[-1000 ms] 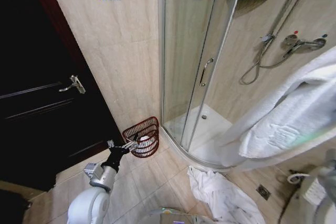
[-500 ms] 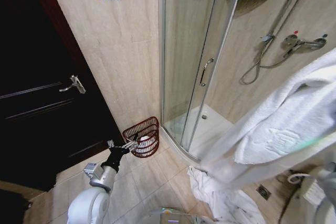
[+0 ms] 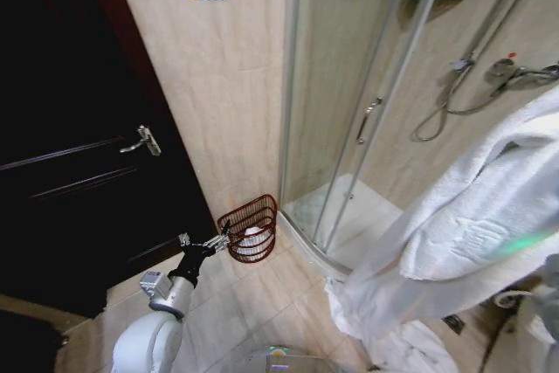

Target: Discard the used towel into the hamper.

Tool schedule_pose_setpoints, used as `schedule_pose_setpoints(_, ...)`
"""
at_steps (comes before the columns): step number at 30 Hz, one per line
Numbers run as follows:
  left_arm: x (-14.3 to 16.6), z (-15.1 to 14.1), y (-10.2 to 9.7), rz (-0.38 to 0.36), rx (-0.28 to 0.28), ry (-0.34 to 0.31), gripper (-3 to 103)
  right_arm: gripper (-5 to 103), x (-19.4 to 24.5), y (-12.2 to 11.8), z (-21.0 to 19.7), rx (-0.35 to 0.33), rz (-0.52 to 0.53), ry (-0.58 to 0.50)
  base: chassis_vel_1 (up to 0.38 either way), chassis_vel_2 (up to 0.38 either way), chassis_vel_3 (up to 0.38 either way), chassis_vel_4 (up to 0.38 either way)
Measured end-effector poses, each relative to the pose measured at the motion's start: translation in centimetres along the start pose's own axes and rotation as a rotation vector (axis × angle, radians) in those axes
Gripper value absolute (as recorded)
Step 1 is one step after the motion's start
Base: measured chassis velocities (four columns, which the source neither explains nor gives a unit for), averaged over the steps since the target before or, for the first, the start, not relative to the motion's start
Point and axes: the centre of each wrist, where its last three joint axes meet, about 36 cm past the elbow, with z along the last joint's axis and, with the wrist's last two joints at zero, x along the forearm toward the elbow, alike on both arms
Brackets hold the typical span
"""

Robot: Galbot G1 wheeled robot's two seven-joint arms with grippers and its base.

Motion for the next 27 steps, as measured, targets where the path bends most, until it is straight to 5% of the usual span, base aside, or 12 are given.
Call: schedule_pose_setpoints(27, 0.0, 0.0, 0.0, 0.0, 0.0, 0.0, 100, 11, -1.7, 1.3, 0.2, -0.079, -0.086, -0.016, 0.05, 0.051, 0.014, 0.016)
